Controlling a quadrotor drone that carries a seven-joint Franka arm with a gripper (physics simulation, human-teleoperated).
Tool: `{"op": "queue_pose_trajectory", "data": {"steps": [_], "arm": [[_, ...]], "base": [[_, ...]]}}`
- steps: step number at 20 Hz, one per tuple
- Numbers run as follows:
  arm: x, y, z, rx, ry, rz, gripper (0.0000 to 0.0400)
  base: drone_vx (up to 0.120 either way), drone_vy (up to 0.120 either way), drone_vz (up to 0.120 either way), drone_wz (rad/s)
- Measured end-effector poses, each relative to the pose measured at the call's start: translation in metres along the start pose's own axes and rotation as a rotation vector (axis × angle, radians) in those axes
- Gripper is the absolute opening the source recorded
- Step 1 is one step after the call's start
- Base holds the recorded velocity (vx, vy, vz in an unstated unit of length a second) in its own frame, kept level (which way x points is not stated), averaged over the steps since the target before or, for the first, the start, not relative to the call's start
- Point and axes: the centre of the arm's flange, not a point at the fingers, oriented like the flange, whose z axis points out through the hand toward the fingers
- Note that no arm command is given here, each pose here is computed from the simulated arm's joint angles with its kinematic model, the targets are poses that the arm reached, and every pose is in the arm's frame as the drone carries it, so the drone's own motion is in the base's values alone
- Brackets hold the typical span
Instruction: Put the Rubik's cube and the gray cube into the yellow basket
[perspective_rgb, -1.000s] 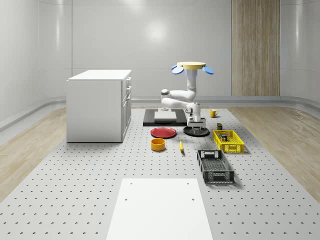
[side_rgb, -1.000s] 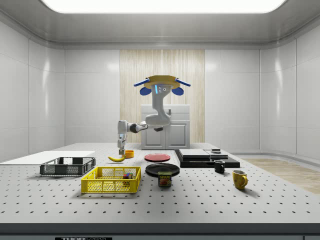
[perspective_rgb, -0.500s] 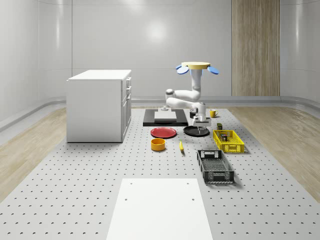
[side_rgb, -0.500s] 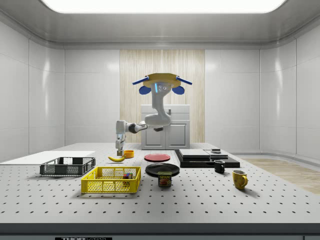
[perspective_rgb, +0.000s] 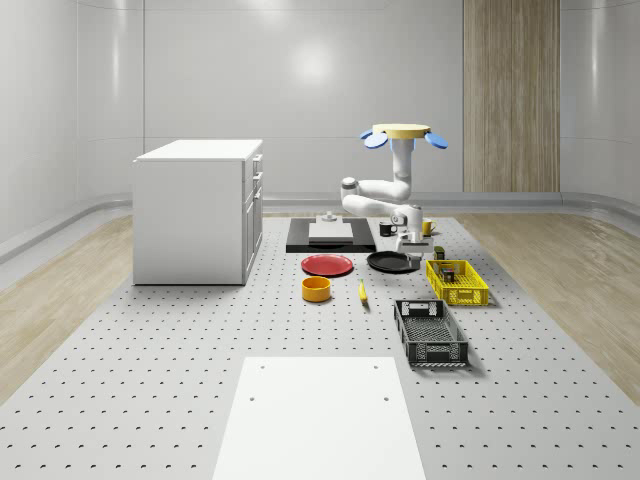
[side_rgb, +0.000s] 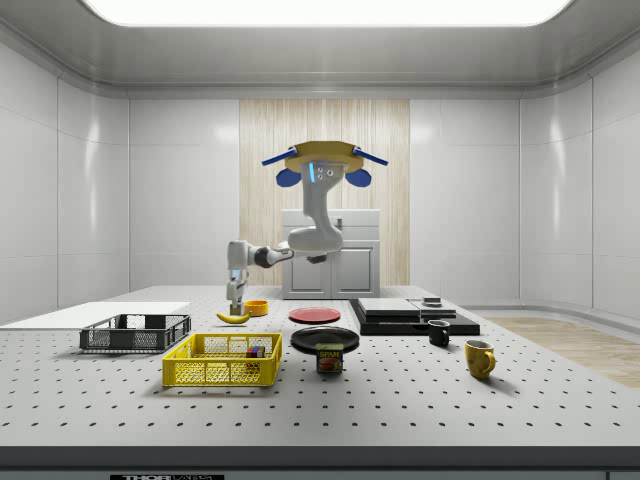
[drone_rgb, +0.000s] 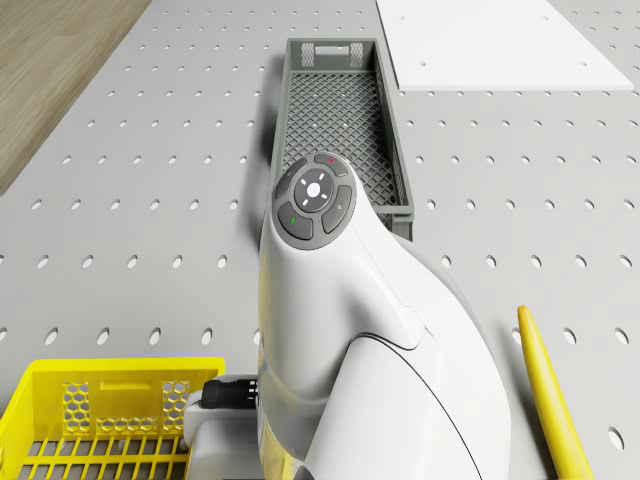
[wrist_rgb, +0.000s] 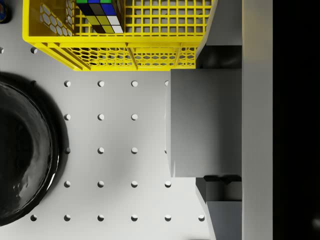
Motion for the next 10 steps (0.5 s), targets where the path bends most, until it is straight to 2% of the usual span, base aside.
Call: {"op": "queue_pose_trajectory", "data": {"steps": [10], "arm": [[0.0000,0.0000,0.0000,0.000,0.000,0.000,0.0250]], "base": [[0.000,0.120,0.000,0.000]]}}
